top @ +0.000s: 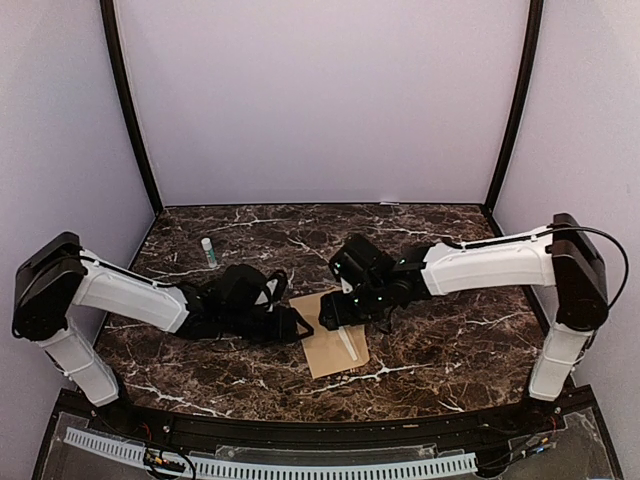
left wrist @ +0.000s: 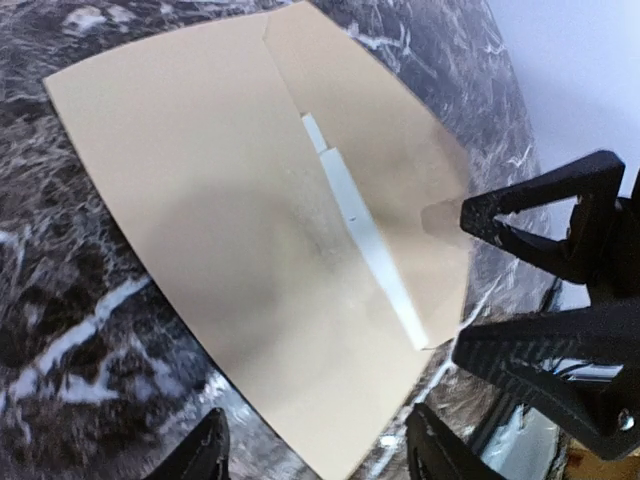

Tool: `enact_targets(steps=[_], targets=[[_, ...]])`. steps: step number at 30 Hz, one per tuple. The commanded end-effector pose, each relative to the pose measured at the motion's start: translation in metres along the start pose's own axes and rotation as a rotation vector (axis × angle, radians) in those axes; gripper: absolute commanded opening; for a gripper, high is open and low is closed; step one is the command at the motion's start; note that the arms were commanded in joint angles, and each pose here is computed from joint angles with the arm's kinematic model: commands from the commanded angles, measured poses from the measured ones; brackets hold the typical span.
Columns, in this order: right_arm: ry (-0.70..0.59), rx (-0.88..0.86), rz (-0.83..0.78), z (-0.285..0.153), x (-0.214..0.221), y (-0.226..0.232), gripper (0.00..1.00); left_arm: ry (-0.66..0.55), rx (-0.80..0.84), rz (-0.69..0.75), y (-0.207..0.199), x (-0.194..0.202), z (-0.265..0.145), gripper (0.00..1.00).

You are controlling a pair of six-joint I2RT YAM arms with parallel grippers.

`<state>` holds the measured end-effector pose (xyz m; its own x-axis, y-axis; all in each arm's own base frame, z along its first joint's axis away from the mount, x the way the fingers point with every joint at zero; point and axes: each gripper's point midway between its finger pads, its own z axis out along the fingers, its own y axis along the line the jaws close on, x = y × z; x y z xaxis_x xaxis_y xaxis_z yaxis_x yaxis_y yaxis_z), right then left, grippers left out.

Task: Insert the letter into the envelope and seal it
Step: Place the letter in the envelope, then pick up the solid glue from the center of the board.

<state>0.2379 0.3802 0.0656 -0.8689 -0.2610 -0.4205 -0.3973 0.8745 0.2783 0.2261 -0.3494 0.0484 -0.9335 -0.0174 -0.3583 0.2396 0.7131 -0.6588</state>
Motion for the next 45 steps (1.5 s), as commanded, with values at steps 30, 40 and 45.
enact_targets(steps=[30, 40, 45], targets=[[-0.405, -0.081, 0.141, -0.164, -0.051, -0.076, 0.96, -0.398, -0.531, 0.02, 0.143, -0.26, -0.193, 0.86], [-0.382, -0.096, 0.177, -0.151, -0.045, -0.081, 0.95, -0.325, -0.685, 0.001, 0.2, -0.272, -0.157, 0.86], [-0.362, -0.095, 0.189, -0.143, -0.042, -0.083, 0.94, -0.302, -0.707, -0.015, 0.215, -0.268, -0.146, 0.75]])
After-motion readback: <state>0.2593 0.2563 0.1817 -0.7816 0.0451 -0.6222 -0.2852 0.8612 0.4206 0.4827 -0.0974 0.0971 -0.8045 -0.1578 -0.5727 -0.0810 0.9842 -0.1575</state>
